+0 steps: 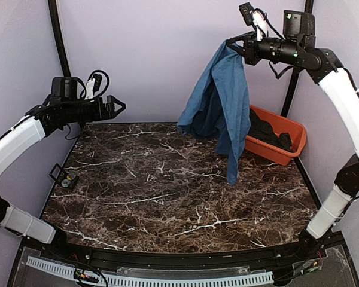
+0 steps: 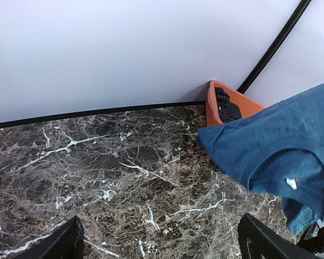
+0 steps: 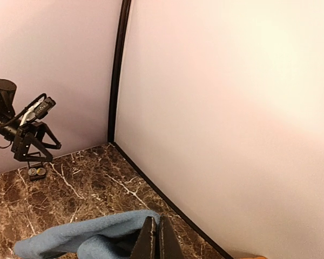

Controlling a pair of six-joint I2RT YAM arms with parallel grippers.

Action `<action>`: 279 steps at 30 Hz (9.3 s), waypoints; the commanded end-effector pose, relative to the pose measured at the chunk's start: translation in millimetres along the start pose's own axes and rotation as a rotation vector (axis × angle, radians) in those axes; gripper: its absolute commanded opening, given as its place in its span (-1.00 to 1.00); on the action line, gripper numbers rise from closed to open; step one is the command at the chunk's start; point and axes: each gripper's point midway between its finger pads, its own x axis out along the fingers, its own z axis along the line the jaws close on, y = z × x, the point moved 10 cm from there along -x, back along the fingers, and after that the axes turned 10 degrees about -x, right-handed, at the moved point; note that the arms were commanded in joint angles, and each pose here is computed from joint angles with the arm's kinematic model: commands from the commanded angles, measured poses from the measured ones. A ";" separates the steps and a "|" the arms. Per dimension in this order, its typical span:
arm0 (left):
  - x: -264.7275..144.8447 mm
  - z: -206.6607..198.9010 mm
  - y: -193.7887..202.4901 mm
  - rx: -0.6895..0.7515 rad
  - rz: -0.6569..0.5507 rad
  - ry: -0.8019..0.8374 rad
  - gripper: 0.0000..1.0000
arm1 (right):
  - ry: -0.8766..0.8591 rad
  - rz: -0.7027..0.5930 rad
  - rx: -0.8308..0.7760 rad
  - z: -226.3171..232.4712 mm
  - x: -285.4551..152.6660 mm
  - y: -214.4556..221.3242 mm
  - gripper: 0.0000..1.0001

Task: Pin the brooch onto the clothing
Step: Pick up the crumpled clothing from the bin, then flatten out the crumpled clothing at the center of the board.

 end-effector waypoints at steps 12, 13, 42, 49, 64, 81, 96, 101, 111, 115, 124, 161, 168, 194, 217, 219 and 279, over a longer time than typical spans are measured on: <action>52.9 -104.8 96.5 0.412 0.056 0.366 0.98 | -0.118 0.085 0.155 26.4 24.5 67.8 -1.00; 56.0 -122.2 110.0 0.521 0.038 0.338 0.98 | -0.104 0.101 0.162 25.9 26.5 71.9 -1.00; 181.2 -225.2 256.6 1.129 -0.571 -0.311 0.98 | -0.090 0.222 0.268 30.1 38.5 108.6 -1.00; 190.6 -223.5 253.4 1.094 -0.558 -0.315 0.36 | -0.087 0.227 0.264 29.9 36.1 107.1 -1.00; 83.5 -193.7 119.3 0.844 -0.391 -0.402 -0.99 | -0.169 0.328 0.260 31.8 29.0 140.4 -1.00; 10.4 -97.6 142.6 0.788 0.011 -0.553 -0.99 | -0.507 0.579 0.224 142.7 90.8 240.3 0.68; 4.8 -59.4 125.2 0.676 0.060 -0.691 -0.99 | -0.229 0.993 0.141 125.8 42.7 322.5 0.97; -2.3 -53.9 116.2 0.661 0.046 -0.711 -0.99 | -0.150 1.041 0.288 111.5 19.8 336.1 0.96; -2.1 -46.1 111.2 0.661 0.060 -0.731 -0.99 | -0.064 1.118 0.509 109.7 -28.9 368.8 0.91; 0.9 -45.4 111.9 0.659 0.066 -0.726 -0.99 | -0.082 1.085 0.571 110.8 -24.9 374.5 0.84; 4.0 -39.6 112.6 0.651 0.083 -0.744 -0.98 | -0.140 1.106 0.645 117.5 -9.0 399.6 0.59; 17.6 -41.0 153.8 0.669 0.365 -0.309 0.98 | -0.156 0.992 0.738 103.3 4.0 387.4 -1.00; 40.5 -61.3 188.3 0.711 0.516 -0.229 0.86 | -0.142 0.984 0.739 100.1 5.1 383.2 -1.00; 50.9 -36.3 267.3 0.600 0.797 -0.459 0.34 | -0.119 0.965 0.718 93.0 1.1 372.7 -1.00; 65.1 -16.3 244.9 0.681 0.632 -0.717 -0.98 | -0.123 0.898 0.694 79.4 3.8 342.9 -1.00; 55.4 -27.7 213.4 0.715 0.530 -0.733 -0.99 | -0.100 0.850 0.671 69.3 5.4 324.5 -1.00; -60.3 -162.2 -160.9 1.042 -1.000 -0.854 -0.99 | 0.398 0.078 0.267 -99.4 -23.8 62.3 -1.00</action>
